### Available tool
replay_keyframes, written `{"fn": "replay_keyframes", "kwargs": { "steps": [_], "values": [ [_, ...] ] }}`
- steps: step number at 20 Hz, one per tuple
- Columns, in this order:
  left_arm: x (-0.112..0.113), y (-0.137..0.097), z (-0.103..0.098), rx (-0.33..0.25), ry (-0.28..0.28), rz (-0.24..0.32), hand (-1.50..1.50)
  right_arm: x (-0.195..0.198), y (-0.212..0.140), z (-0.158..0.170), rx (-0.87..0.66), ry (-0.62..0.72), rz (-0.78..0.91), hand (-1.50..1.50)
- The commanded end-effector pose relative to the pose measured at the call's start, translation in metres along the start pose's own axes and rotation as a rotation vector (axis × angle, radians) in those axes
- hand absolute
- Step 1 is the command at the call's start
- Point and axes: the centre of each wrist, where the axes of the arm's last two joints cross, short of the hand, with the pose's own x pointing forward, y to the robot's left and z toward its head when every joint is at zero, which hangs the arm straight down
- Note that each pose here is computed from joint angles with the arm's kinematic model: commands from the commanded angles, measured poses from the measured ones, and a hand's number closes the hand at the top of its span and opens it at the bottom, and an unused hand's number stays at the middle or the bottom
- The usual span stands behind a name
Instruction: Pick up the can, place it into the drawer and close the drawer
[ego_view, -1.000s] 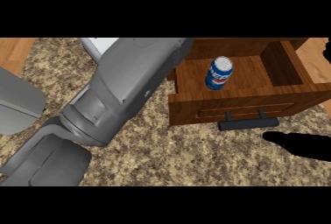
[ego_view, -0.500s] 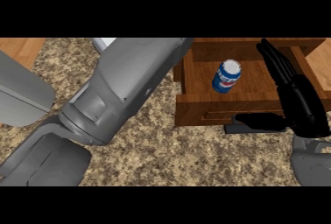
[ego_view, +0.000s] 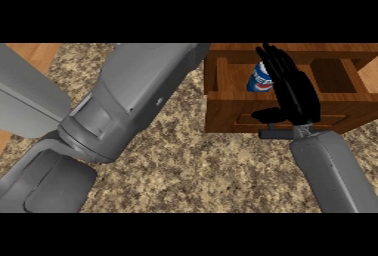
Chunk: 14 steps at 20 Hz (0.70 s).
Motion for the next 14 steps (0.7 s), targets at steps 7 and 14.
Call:
{"fn": "replay_keyframes", "kwargs": {
  "steps": [7, 14],
  "values": [
    [-0.011, 0.045, -0.012, 0.041, -0.004, -0.019, -1.50, -0.018, 0.051, -0.032, -0.076, 0.051, 0.112, -1.50],
    [-0.004, 0.076, -0.017, 0.041, -0.002, -0.028, -1.50, 0.003, 0.049, -0.078, -0.178, 0.070, 0.162, -1.50]
  ]
}}
